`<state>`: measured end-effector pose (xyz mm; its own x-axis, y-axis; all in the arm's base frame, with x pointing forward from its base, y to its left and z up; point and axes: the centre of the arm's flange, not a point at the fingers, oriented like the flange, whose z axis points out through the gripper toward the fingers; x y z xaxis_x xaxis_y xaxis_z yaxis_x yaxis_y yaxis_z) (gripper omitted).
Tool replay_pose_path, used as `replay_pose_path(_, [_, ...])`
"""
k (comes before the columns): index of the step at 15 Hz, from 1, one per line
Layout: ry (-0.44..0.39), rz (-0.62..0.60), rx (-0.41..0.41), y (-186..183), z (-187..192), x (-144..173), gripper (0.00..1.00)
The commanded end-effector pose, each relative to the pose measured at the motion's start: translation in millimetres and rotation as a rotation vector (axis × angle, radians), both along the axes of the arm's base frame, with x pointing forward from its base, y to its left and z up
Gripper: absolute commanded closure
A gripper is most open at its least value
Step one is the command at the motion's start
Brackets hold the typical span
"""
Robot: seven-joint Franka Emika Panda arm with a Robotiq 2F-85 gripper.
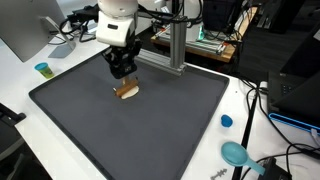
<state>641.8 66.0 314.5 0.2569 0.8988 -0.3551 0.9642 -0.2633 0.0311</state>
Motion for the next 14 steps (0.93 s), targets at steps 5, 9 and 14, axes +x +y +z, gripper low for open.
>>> replay_pose_path(5, [0.017,-0.012,0.087,6,11,-7,0.78])
replay_pose_path(9, [-0.01,-0.021,0.059,10,-8,-1,0.78])
replay_pose_path(14, [-0.004,-0.088,0.028,-12,-19,6,0.78])
